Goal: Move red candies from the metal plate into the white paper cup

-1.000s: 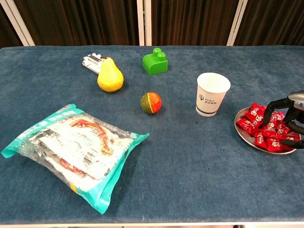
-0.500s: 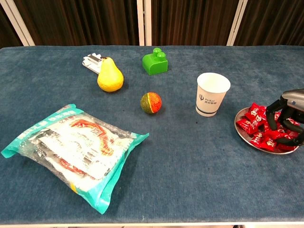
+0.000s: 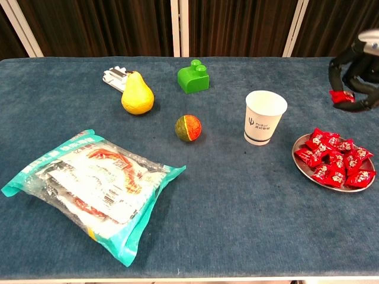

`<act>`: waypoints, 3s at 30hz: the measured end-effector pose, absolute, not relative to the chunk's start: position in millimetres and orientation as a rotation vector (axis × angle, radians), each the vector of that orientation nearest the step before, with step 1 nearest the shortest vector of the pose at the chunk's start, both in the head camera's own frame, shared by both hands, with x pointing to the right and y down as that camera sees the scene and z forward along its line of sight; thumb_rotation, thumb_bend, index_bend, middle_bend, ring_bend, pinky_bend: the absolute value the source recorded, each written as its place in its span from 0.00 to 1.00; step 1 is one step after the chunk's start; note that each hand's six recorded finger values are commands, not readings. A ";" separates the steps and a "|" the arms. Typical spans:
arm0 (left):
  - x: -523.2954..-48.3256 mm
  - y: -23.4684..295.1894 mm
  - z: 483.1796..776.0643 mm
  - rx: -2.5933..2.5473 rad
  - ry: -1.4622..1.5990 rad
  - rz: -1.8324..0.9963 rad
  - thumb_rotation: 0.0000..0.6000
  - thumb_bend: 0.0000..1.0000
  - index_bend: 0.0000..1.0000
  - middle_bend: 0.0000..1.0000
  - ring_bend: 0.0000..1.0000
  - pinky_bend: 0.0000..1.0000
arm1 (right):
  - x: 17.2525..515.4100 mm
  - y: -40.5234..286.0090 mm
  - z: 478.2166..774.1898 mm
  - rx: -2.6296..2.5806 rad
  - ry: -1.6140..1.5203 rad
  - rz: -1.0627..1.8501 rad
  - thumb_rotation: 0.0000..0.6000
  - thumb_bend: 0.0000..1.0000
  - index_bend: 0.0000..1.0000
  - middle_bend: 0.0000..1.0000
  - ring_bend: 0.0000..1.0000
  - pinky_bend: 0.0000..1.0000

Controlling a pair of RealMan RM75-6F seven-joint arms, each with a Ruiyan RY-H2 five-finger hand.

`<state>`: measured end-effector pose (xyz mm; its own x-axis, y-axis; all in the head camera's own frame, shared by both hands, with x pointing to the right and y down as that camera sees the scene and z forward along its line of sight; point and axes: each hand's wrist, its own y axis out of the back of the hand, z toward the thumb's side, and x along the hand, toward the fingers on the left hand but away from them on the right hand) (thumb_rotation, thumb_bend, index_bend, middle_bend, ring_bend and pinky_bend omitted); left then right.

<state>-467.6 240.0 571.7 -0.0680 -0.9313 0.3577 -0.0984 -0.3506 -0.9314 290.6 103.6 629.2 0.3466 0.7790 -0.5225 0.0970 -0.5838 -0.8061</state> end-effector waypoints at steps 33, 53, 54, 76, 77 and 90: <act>-473.4 241.3 571.5 -1.484 1.140 -1.524 1.00 0.00 0.00 0.00 0.00 0.00 | 259.3 73.5 643.7 -1.962 -0.793 1.221 1.00 0.37 0.39 0.90 1.00 1.00; -470.4 242.0 568.6 -1.480 1.147 -1.509 1.00 0.00 0.00 0.00 0.00 0.00 | 311.0 144.4 698.1 -1.934 -0.482 1.480 1.00 0.39 0.43 0.90 1.00 1.00; -470.9 242.5 568.6 -1.479 1.147 -1.510 1.00 0.00 0.00 0.00 0.00 0.00 | 310.2 143.9 699.4 -1.934 -0.478 1.481 1.00 0.39 0.44 0.90 1.00 1.00; -475.1 244.8 571.3 -1.475 1.151 -1.525 1.00 0.00 0.00 0.00 0.00 0.00 | 299.4 133.9 717.6 -1.956 -0.487 1.492 1.00 0.58 0.68 0.91 1.00 1.00; -475.1 245.0 571.4 -1.475 1.152 -1.524 1.00 0.00 0.00 0.00 0.00 0.00 | 299.1 132.8 715.4 -1.954 -0.495 1.485 1.00 0.58 0.69 0.91 1.00 1.00; -475.9 244.1 567.0 -1.465 1.158 -1.511 1.00 0.00 0.00 0.00 0.00 0.00 | 278.8 97.4 648.1 -1.971 -0.696 1.279 1.00 0.58 0.67 0.91 1.00 1.00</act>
